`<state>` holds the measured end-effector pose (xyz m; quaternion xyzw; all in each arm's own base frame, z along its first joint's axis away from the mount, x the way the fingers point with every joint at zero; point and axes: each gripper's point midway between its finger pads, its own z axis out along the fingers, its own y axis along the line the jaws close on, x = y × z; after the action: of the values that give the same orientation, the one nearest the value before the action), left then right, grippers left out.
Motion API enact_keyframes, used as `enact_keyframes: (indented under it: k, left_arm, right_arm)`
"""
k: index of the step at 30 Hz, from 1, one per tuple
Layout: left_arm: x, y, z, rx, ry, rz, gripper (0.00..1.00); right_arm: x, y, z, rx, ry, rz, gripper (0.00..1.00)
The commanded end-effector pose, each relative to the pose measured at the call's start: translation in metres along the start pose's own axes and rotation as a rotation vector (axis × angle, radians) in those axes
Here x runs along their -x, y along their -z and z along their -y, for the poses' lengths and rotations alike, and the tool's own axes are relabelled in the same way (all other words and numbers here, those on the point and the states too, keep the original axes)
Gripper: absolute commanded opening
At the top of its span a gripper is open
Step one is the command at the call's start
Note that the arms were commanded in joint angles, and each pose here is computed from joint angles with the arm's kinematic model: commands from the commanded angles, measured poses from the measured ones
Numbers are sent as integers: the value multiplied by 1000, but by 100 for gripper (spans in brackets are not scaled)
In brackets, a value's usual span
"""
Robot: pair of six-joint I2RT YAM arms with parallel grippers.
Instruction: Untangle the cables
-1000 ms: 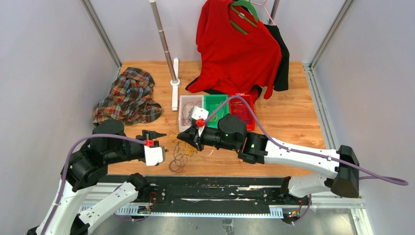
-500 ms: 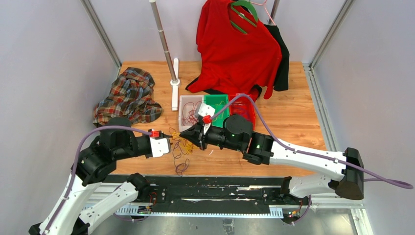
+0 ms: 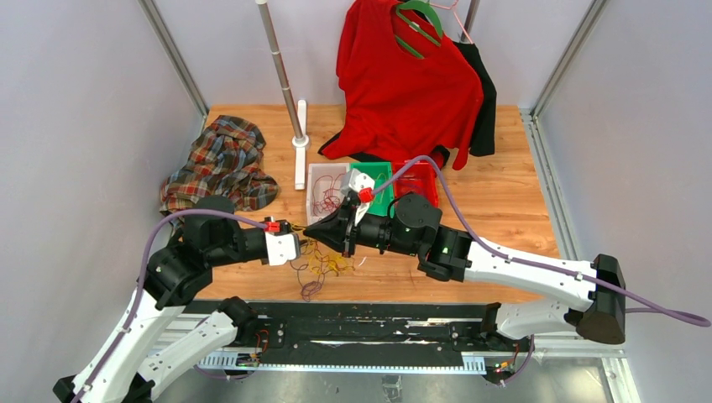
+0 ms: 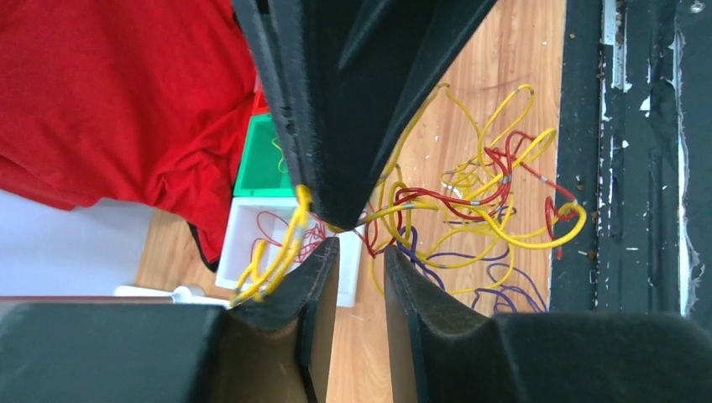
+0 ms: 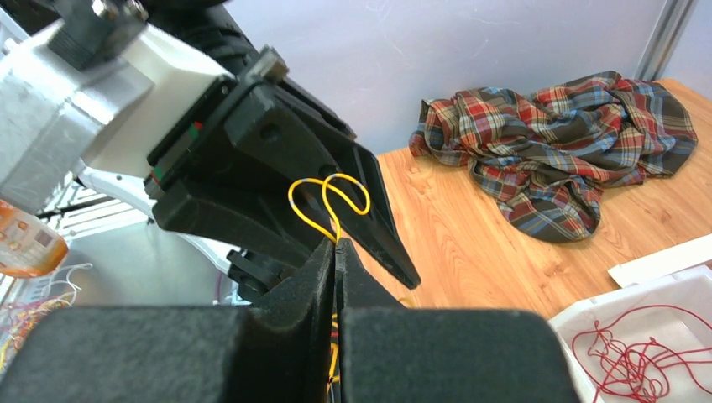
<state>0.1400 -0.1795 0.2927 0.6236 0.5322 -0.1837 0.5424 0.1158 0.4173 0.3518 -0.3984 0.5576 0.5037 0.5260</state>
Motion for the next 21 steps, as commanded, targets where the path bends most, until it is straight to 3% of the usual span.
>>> enact_keyframes:
  k: [1, 10, 12, 15, 21]
  left_arm:
    - [12, -6, 5, -33, 14, 75, 32]
    - [42, -2, 33, -185, 165, 199, 32]
    - [43, -3, 34, -196, 183, 201, 25]
    - [39, -3, 25, -144, 173, 180, 2]
    - [41, 9, 4, 7, 131, 172, 1]
  right_arm:
    - [30, 1, -3, 30, -53, 105, 1]
    - [35, 4, 17, -14, -139, 176, 1]
    - [36, 5, 21, -18, -156, 190, 1]
    - [35, 6, 24, -28, -157, 191, 1]
    - [26, 26, 49, -137, -154, 182, 1]
